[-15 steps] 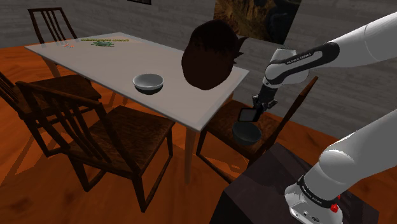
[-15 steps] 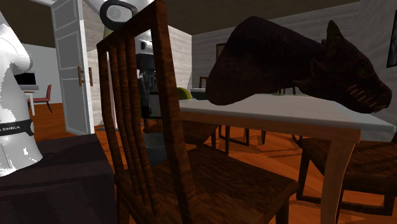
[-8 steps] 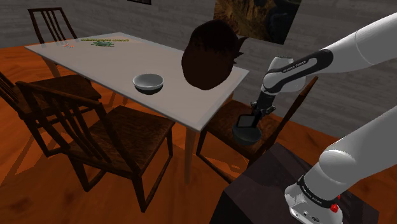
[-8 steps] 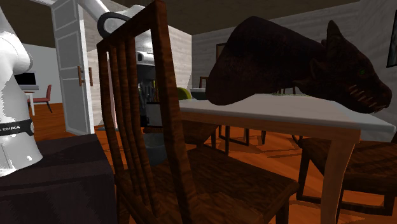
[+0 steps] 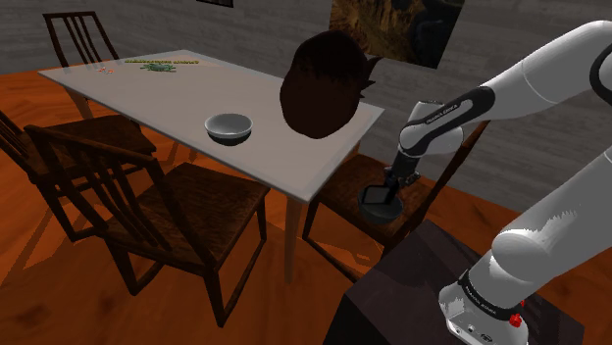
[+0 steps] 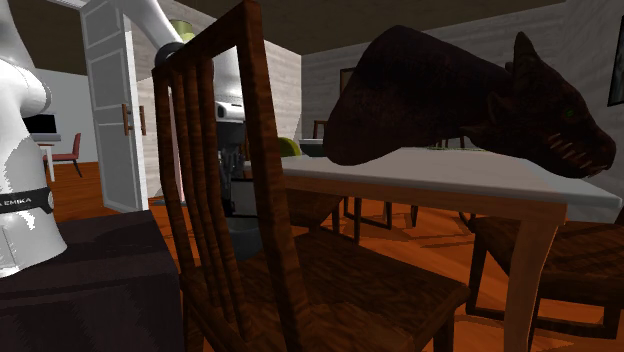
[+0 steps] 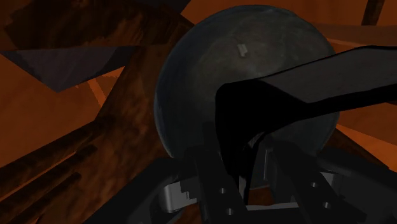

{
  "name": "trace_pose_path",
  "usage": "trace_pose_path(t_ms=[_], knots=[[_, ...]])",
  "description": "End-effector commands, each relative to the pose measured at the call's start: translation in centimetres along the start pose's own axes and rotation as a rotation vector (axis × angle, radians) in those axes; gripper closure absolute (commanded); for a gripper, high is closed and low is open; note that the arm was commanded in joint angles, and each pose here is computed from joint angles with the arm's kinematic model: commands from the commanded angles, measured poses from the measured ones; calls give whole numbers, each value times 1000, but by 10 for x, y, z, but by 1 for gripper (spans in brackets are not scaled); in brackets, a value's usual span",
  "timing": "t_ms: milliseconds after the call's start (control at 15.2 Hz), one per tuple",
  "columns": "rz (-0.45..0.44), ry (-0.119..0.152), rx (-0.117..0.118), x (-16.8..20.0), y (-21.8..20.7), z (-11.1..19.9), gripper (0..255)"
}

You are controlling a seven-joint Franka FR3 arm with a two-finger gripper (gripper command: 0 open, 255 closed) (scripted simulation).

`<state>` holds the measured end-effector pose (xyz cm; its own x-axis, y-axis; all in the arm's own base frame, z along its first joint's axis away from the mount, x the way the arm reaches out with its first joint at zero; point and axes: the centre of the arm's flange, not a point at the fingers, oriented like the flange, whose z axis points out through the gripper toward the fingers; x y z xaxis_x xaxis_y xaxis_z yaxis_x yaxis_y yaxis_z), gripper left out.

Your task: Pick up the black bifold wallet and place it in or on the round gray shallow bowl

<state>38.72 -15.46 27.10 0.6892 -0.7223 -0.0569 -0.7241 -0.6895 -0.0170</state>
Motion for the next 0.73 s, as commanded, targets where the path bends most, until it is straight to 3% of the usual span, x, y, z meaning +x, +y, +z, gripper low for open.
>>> trace_pose_path(t_ms=[0,528,594,660], knots=[[0,1,0,1,0,9,255],[0,1,0,1,0,9,255],[0,1,0,1,0,9,0],[0,1,0,1,0,9,0]])
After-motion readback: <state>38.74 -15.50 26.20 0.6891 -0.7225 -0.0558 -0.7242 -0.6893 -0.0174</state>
